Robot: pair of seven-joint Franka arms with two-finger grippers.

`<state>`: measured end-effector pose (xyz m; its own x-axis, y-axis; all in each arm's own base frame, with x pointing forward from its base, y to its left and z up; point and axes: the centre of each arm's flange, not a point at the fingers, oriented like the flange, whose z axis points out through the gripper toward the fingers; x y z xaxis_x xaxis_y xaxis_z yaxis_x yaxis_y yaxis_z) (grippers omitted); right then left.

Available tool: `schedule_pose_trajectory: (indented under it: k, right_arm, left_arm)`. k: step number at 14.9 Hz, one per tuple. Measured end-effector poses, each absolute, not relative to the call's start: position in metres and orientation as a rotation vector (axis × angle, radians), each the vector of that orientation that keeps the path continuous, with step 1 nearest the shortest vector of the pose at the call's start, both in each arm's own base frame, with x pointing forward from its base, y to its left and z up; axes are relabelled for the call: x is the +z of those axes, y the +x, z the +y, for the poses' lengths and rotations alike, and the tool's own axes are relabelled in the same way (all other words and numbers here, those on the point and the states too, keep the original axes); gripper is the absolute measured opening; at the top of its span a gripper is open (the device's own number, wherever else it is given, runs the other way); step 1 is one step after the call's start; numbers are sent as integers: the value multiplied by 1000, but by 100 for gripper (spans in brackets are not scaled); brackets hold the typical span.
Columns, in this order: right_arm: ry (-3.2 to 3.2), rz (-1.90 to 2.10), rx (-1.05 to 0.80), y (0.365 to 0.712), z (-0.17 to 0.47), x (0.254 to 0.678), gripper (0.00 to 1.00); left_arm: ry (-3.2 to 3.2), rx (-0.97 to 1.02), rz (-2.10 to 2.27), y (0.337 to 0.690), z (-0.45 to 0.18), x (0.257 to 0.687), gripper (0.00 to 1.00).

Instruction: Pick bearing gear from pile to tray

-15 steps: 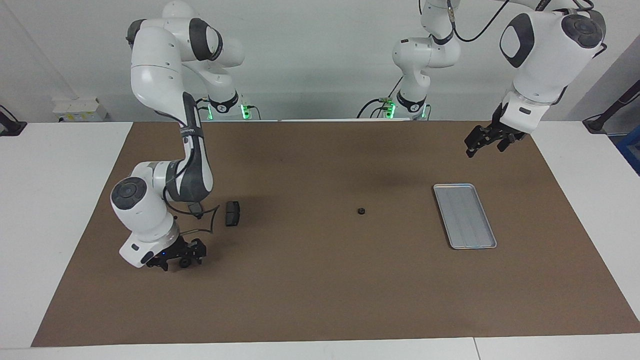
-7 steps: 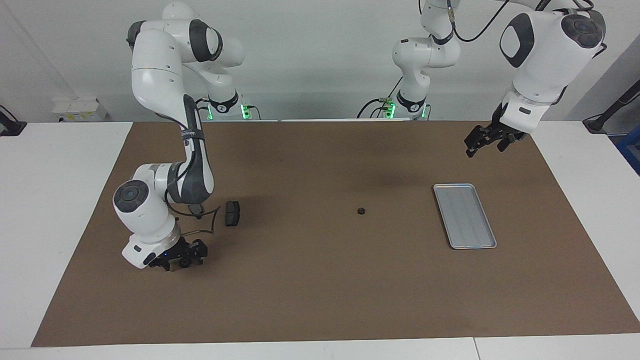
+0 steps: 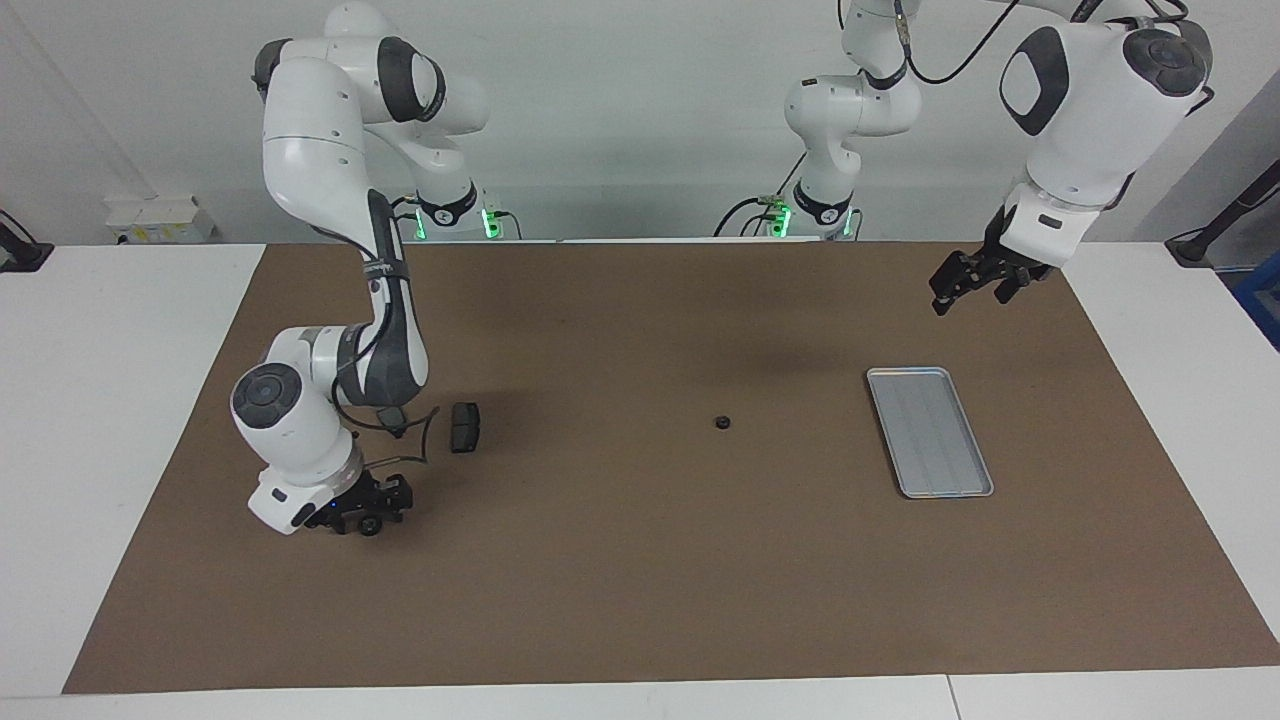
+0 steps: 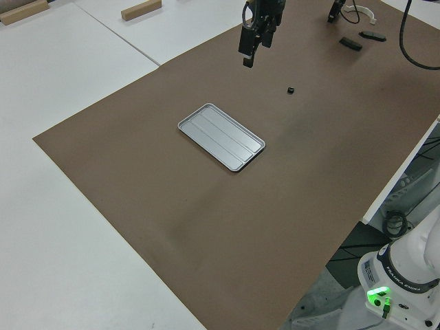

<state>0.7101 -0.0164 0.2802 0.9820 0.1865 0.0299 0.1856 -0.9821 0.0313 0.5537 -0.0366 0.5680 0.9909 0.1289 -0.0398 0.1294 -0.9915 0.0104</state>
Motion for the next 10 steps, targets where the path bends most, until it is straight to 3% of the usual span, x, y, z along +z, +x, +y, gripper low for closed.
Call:
schedule_pose_trajectory:
  k: [1, 2, 5, 6, 10]
  right_arm:
    - [3099, 290, 51, 710, -17, 280, 80]
    - [3100, 293, 53, 710, -15, 282, 74]
    - [3103, 292, 58, 710, -14, 287, 39]
    - [3104, 291, 58, 710, -15, 287, 35]
    - [3105, 279, 58, 710, -20, 287, 35]
  left_arm:
    - [3121, -61, 203, 554, -37, 568, 100]
    - [3121, -61, 202, 554, -37, 568, 100]
    - [3121, -61, 202, 554, -37, 568, 100]
    - [3121, -61, 203, 554, -37, 568, 100]
    - [3121, -61, 203, 554, -37, 568, 100]
